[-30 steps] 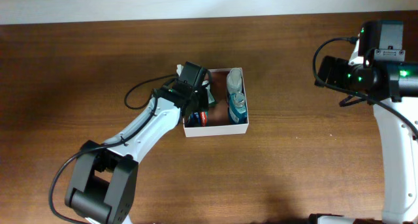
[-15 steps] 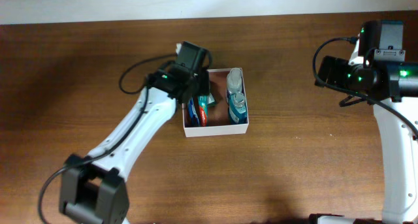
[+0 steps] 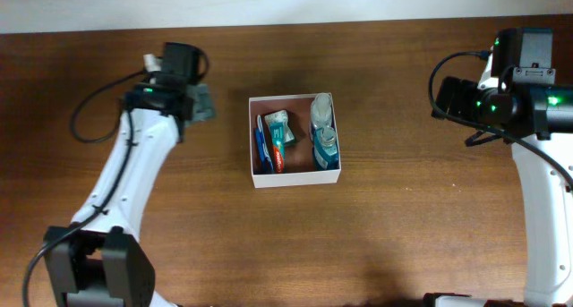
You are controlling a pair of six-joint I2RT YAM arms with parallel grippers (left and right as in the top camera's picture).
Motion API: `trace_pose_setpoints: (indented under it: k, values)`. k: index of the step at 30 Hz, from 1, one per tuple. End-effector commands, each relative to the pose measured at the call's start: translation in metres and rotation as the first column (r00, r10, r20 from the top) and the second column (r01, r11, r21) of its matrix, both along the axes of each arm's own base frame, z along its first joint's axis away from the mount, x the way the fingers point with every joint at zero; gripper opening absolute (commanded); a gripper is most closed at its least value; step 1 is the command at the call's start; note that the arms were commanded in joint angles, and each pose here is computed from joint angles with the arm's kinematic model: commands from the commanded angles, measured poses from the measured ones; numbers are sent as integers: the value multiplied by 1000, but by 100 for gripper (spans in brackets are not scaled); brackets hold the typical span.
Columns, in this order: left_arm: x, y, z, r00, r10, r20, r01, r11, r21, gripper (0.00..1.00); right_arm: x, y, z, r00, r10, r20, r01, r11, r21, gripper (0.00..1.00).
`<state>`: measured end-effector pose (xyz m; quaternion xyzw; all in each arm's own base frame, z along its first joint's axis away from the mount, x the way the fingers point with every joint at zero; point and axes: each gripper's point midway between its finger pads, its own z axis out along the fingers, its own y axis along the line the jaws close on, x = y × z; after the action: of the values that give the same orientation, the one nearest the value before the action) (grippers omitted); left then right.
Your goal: Pack container
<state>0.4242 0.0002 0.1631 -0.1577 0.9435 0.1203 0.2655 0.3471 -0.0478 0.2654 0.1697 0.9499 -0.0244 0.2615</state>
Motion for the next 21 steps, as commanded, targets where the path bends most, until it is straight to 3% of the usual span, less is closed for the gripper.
trace_pose_setpoints:
  k: [1,21]
  values:
    - [0,26,11,998,61,24,-62,998,34,99,1,-3,3,1000,-12,9,12,1000,-3,99]
    - [0,33,11,997,77,24,-78,996,33,99,1,-3,3,1000,-12,9,12,1000,-3,98]
